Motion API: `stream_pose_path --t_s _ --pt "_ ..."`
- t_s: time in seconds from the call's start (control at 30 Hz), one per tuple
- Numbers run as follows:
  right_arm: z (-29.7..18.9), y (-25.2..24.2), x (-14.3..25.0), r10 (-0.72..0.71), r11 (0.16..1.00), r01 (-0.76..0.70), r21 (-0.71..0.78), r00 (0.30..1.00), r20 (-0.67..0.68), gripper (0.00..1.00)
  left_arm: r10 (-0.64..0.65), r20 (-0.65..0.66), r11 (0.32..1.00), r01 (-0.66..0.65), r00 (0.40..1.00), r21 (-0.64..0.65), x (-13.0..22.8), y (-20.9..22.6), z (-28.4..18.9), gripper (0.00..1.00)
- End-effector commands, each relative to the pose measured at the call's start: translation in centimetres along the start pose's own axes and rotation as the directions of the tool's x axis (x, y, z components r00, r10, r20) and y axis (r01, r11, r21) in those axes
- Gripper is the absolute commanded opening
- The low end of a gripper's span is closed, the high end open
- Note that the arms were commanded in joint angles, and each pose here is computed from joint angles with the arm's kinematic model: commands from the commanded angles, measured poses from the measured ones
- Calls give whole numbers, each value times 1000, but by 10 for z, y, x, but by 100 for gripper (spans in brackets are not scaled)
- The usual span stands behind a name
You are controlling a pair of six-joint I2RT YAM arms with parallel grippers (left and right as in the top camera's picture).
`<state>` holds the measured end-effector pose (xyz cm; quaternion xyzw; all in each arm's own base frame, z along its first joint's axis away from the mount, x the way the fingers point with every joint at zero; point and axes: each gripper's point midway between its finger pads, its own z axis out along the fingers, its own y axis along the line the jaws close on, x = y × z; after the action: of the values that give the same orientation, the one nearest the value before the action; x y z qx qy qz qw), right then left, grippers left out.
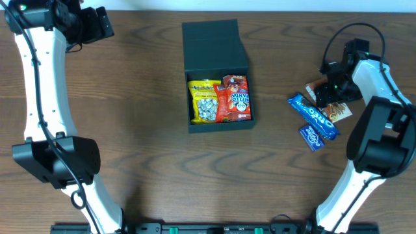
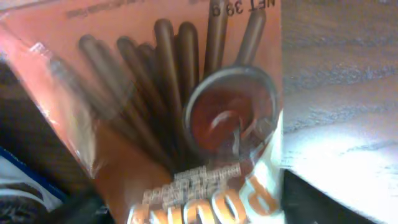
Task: Pack container
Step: 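Grasp the brown Pocky box with the right gripper and lift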
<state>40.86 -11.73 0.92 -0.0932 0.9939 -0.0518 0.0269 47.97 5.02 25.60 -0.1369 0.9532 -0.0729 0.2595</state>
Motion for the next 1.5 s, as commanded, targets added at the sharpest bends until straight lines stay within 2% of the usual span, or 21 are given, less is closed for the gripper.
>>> stream_pose_path --t_s 0.0,0.3,0.5,0.7,0.83,1.0,1.3,1.47 --pt "8 5 1 9 1000 -9 -15 1000 -11 64 -14 -13 1000 14 1000 -5 1 3 5 95" --pt "1 1 -6 93 996 -93 -4 996 6 65 -14 -12 1000 14 1000 -5 1 3 5 95" --pt "-35 -3 -27 157 988 -157 -8 986 47 61 -14 -12 1000 14 1000 -5 1 3 5 95" --pt "-85 19 -60 168 983 -157 -94 977 128 59 -14 -12 1000 14 1000 -5 1 3 5 95" --pt "-118 57 -80 145 979 -116 -170 975 171 57 -14 -12 1000 14 1000 -5 1 4 5 95" --pt "-141 131 -95 86 971 -41 -235 979 184 58 -14 -12 1000 14 1000 -6 1 4 5 95" --pt "-160 293 -83 -29 949 76 -305 987 159 59 -15 -9 1000 15 1000 -27 0 8 5 95" --pt "-165 338 -76 58 958 -12 -287 987 153 58 -15 -6 999 15 1000 -39 0 10 4 95"
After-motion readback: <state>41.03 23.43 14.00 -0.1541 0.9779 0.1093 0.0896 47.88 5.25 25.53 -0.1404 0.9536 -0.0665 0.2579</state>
